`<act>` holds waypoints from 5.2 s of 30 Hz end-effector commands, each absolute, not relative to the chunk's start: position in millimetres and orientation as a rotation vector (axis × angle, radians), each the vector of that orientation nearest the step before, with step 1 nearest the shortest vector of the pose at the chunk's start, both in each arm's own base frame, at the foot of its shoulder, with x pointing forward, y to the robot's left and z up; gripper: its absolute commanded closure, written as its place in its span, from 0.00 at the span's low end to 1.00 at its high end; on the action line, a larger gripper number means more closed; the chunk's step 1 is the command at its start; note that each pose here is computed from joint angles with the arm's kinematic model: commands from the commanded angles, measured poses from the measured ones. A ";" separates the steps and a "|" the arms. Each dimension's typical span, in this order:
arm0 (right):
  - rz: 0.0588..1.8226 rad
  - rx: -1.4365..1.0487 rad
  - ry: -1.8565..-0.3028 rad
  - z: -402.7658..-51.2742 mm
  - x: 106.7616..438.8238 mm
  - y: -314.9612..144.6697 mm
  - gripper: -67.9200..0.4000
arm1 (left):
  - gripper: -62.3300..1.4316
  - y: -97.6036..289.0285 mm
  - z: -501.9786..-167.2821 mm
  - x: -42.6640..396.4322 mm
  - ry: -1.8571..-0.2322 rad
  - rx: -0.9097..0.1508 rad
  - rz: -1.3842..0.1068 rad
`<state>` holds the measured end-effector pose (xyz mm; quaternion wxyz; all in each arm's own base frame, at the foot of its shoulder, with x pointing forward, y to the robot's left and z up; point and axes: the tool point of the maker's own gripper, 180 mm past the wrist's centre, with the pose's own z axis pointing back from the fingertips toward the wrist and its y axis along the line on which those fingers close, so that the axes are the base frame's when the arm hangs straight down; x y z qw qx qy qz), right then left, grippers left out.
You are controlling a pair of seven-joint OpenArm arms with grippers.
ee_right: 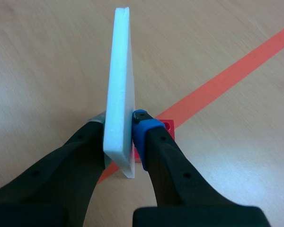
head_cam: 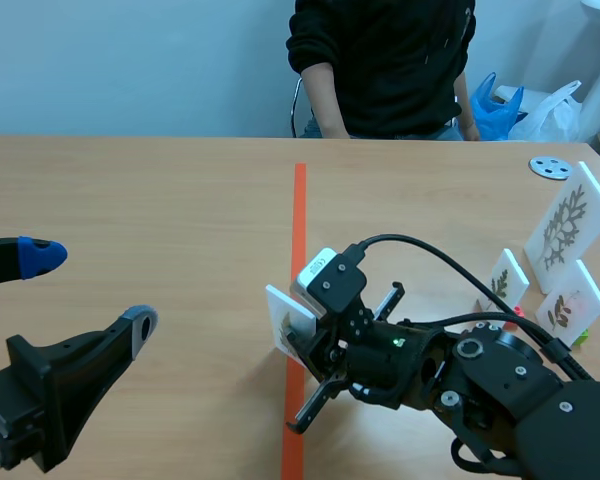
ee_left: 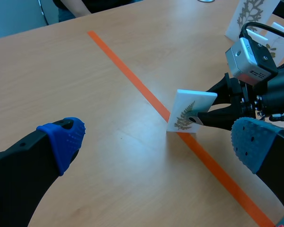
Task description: Sort the leaf by its shape. The table is split by an orange tape line. A compound leaf with several leaflets goes to the left side, a simple leaf with one blade goes to the right side. Return to the home posture when a red brick is placed on the table.
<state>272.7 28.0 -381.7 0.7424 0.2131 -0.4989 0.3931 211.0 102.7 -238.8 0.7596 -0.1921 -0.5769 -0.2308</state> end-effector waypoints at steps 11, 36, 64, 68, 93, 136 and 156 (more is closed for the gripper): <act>0.832 0.424 -1.224 -341.5 299.6 13.1 0.95 | 0.00 97.0 -228.3 211.8 -1.292 -0.440 -0.501; 0.414 0.233 -1.410 -263.5 354.8 -110.4 0.95 | 0.00 97.1 -228.5 211.8 -1.291 -0.440 -0.501; 0.253 0.101 -1.193 -341.3 308.6 -153.4 0.95 | 0.00 97.1 -228.4 211.8 -1.292 -0.440 -0.500; 0.249 0.089 -1.176 -355.2 304.5 -158.7 0.95 | 0.00 97.1 -228.4 211.8 -1.292 -0.440 -0.500; 0.228 0.052 -1.221 -353.4 306.6 -170.2 0.68 | 0.00 97.1 -228.3 211.9 -1.292 -0.440 -0.500; 0.465 0.472 -1.319 -222.5 243.4 -112.7 0.00 | 0.00 97.1 -228.5 211.8 -1.291 -0.440 -0.500; 0.466 0.490 -1.298 -229.0 241.8 -102.4 0.00 | 0.00 97.1 -228.5 211.8 -1.291 -0.440 -0.500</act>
